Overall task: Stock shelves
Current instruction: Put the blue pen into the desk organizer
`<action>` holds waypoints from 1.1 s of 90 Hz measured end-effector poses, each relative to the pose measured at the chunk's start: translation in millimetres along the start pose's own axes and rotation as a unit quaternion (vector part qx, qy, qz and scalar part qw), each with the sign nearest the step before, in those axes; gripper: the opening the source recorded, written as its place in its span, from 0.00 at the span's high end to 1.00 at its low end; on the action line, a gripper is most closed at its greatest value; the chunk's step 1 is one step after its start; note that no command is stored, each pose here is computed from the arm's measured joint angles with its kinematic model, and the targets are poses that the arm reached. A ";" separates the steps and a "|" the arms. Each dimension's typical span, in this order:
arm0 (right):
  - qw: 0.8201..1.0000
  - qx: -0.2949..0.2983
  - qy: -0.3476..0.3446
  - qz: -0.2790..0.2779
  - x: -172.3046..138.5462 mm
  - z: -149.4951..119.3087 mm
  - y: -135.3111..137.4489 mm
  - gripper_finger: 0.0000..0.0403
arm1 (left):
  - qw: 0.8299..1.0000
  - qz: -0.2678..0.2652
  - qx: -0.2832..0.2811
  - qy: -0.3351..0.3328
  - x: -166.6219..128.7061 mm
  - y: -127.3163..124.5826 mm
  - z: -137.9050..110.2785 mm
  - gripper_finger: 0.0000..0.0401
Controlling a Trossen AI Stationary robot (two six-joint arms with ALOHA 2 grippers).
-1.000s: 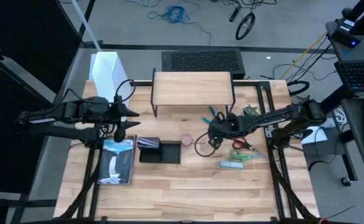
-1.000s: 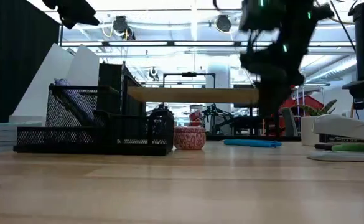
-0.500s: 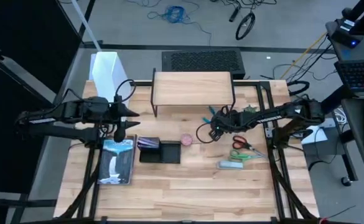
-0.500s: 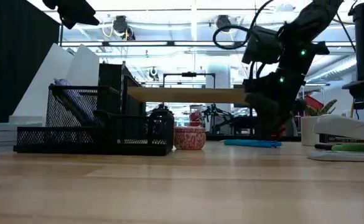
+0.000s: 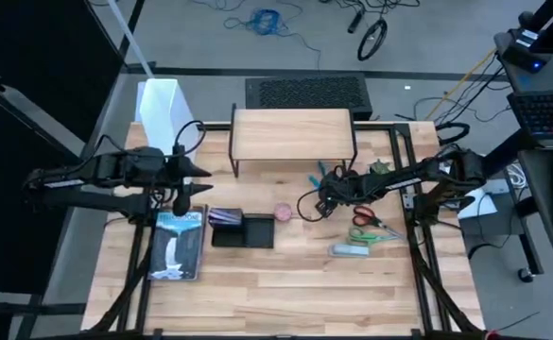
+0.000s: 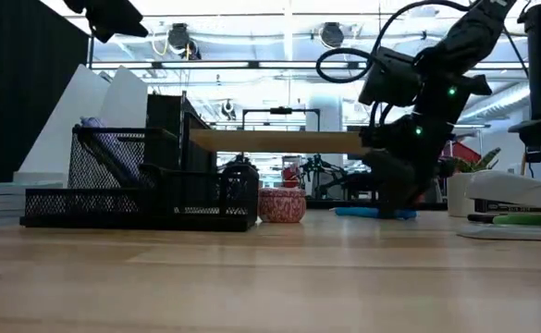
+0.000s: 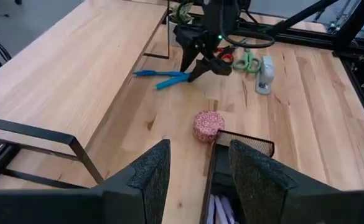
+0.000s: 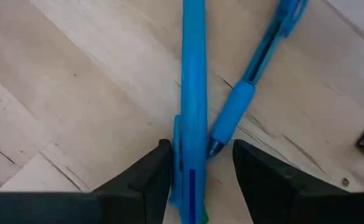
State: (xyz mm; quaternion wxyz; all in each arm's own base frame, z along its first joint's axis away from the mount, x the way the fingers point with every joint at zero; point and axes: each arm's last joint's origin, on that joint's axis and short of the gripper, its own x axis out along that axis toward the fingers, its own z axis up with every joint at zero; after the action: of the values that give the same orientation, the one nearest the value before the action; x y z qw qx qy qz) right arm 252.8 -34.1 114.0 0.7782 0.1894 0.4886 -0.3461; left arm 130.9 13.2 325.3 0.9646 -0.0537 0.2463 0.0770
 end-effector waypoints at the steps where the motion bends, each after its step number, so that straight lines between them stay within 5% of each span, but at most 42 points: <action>1: 1.000 0.000 0.000 0.000 0.0 0.0 0.0 0.61 | 1.000 0.000 0.000 0.000 0.0 0.0 0.1 0.62; 15: 1.000 0.000 0.010 0.007 0.2 -1.2 0.4 0.67 | 1.000 0.000 0.000 -0.003 0.0 -0.1 0.5 0.62; 34: 1.000 -0.008 0.013 0.018 -1.4 -4.7 5.8 0.94 | 1.000 0.000 0.000 -0.004 0.0 -0.1 0.8 0.62; 69: 0.999 -0.035 0.020 0.034 -14.7 2.1 24.3 0.94 | 1.000 -0.001 0.000 -0.007 0.0 -0.1 1.4 0.62; 99: 0.989 -0.084 0.048 0.108 -50.1 20.6 59.4 0.94 | 1.000 0.000 0.003 -0.003 3.7 -0.4 2.1 0.62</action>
State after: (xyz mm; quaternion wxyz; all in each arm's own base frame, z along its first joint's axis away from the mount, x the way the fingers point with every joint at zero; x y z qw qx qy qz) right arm 294.6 11.5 165.4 0.8000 0.1911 0.5293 -0.2083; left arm 135.2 13.6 325.4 0.9654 -0.0506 0.2441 0.0762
